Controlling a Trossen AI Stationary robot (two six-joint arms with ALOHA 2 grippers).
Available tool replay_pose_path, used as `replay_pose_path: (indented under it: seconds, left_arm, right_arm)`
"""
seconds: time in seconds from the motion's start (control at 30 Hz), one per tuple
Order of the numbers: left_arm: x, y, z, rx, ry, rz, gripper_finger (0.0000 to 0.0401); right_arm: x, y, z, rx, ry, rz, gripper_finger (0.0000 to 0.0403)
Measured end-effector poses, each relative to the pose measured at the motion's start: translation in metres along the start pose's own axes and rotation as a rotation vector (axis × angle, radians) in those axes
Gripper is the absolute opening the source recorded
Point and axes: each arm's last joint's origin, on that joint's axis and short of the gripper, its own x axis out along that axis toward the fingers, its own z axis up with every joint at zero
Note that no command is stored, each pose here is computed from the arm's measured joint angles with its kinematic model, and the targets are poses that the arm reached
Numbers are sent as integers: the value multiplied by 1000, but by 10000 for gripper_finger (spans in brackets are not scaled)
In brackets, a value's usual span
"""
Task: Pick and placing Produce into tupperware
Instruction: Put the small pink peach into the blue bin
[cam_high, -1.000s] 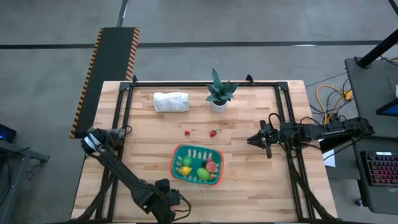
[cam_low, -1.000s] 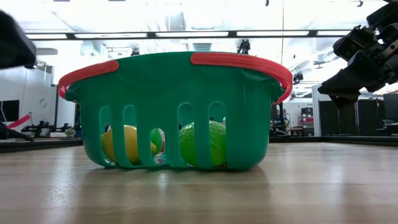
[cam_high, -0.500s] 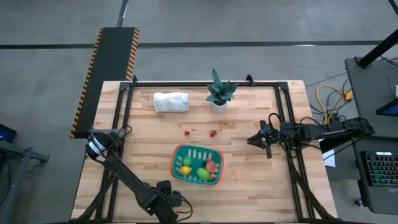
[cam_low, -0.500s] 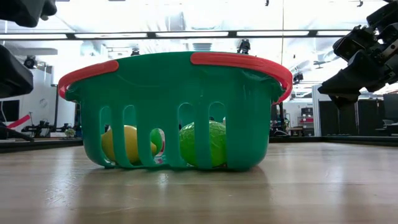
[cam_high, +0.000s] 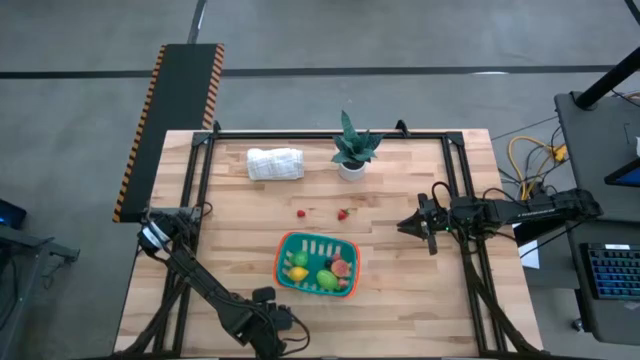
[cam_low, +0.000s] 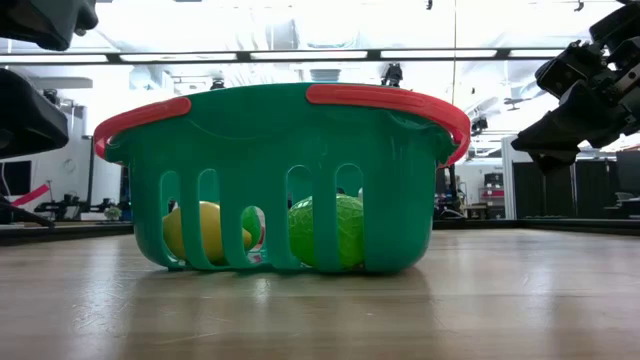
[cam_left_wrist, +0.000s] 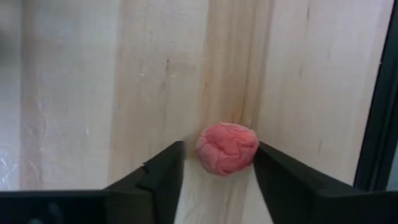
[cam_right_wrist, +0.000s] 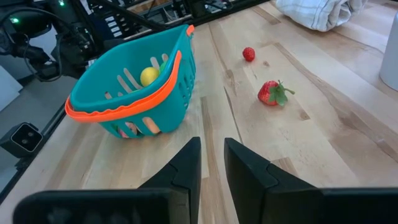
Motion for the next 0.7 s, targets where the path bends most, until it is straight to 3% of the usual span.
replay_pose_path:
  seconds: [0.33, 0.57, 0.7]
  left_arm:
    - [-3, 1, 0, 31, 0, -21, 68]
    - [-43, 2, 4, 46, -53, -110, 57]
    - [-69, 10, 9, 76, -143, -91, 56]
  right_arm:
    - [0, 0, 0, 0, 0, 0, 63]
    - [0, 0, 0, 2, 0, 0, 63]
    - [0, 0, 0, 2, 0, 0, 63]
